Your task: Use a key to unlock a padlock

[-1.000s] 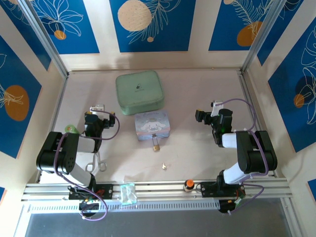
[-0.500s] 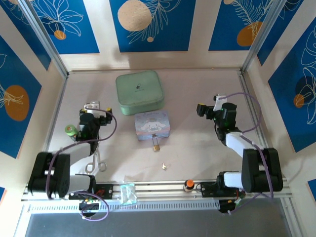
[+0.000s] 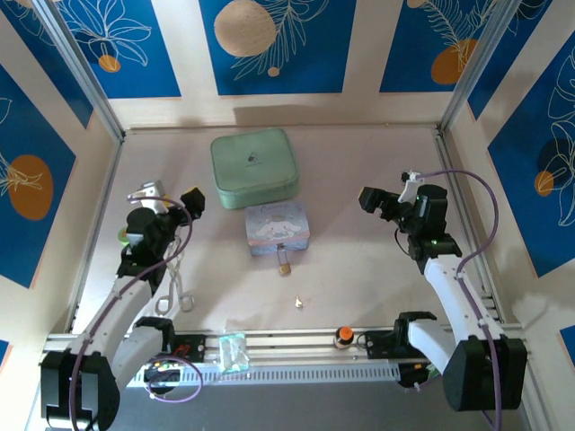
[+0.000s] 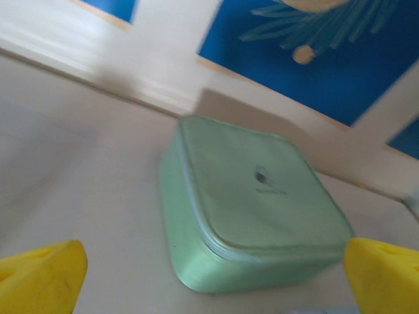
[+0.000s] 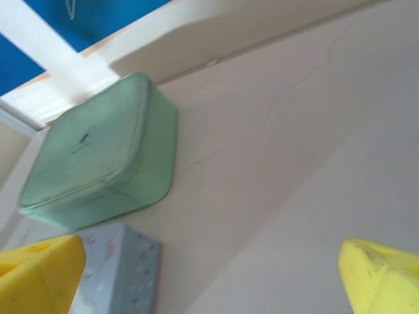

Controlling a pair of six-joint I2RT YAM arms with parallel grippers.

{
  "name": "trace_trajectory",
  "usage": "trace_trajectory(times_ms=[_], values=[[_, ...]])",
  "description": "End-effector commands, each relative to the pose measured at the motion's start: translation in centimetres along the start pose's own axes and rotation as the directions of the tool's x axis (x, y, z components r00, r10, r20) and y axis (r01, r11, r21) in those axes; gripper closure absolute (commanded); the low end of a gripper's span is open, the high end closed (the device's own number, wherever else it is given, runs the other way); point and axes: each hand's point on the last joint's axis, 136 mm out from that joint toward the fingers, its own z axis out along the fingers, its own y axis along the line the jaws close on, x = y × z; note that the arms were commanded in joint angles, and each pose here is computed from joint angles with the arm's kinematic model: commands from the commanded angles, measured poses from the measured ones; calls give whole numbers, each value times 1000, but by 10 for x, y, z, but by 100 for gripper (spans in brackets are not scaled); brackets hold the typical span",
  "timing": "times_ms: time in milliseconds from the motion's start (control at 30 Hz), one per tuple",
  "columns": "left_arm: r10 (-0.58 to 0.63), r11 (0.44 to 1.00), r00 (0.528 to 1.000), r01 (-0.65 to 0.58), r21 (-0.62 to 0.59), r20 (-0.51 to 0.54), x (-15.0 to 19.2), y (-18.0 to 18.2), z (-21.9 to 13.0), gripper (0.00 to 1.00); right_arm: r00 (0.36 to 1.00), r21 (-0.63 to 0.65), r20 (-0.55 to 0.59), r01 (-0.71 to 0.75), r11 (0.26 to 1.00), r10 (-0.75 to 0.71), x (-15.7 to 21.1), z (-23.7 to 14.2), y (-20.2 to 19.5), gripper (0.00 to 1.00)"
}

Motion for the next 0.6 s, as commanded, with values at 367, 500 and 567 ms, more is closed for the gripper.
trace_trajectory(times_ms=[367, 500, 567], values=[[63, 971, 858, 67, 231, -510, 102, -89, -52, 1, 842, -10, -535, 75, 997, -69, 138, -25, 74, 0], [110, 965, 801, 57, 258, -589, 135, -107, -64, 1, 785, 1, -615, 96, 995, -75, 176, -32, 88, 2], [117, 961, 777, 69, 268, -619, 148, -114, -69, 1, 757, 8, -648, 112, 994, -81, 193, -35, 93, 2]])
